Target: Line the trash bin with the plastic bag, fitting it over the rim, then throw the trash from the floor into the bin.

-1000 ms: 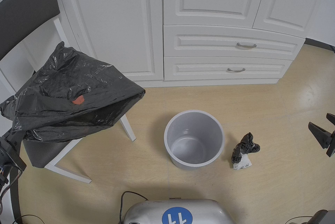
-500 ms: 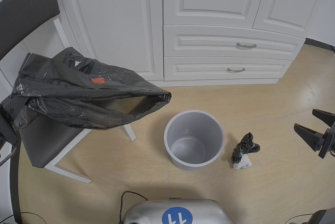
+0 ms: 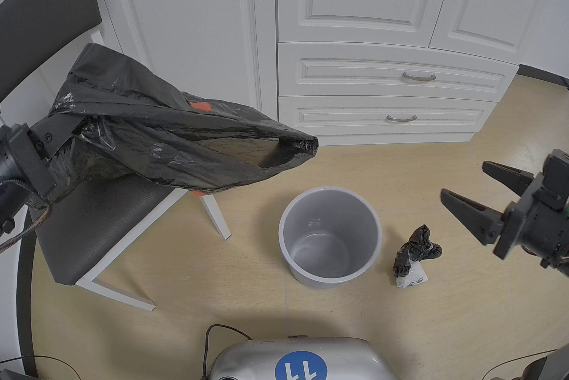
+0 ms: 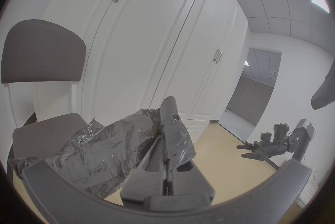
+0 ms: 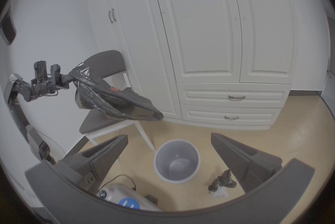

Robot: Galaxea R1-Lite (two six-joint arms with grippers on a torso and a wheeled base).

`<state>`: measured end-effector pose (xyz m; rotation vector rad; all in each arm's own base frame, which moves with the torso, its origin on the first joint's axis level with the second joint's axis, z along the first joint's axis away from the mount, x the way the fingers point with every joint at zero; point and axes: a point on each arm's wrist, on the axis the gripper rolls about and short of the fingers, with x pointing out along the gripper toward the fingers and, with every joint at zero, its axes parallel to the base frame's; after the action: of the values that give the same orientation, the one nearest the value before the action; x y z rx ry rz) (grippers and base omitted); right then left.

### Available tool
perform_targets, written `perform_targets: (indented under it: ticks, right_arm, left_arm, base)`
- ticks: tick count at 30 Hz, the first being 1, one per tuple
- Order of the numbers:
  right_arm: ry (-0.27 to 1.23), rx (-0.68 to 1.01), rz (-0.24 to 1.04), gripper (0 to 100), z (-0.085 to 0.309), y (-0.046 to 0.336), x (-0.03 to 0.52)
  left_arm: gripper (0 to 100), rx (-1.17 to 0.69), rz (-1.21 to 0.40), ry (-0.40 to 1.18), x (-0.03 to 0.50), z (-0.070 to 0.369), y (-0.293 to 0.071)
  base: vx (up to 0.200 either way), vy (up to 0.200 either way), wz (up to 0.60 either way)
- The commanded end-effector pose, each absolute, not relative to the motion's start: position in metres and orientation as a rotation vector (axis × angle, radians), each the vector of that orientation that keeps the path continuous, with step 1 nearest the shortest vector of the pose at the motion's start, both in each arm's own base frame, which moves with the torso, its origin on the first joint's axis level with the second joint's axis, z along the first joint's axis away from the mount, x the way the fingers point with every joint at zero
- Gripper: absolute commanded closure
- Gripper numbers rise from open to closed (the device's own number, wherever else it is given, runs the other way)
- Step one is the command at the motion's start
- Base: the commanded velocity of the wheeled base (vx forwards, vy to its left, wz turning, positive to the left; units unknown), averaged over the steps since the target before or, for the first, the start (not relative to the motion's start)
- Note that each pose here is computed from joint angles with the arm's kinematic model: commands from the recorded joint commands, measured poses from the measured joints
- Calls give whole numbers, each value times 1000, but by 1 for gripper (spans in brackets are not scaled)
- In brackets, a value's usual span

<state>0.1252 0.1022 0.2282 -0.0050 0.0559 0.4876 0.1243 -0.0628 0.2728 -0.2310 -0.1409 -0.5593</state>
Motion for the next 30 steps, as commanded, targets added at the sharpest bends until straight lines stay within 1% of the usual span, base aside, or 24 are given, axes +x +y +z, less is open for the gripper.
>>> perform_targets:
  ticks: [1, 8, 15, 30]
  right_arm:
    - [152, -47, 456, 0, 197, 131, 151]
    - [213, -35, 456, 0, 183, 145, 164]
    - [171, -1, 443, 0, 190, 140, 164]
    - [186, -6, 431, 0, 187, 140, 170]
  left_arm:
    - [100, -251, -605, -117, 125, 273, -78]
    - [100, -270, -619, -137, 117, 279, -83]
    - [100, -277, -614, -152, 116, 283, -84]
    - [100, -288, -666, -173, 111, 291, -89]
  base:
    - [0, 0, 0]
    - [0, 0, 0]
    - [0, 0, 0]
    - [0, 0, 0]
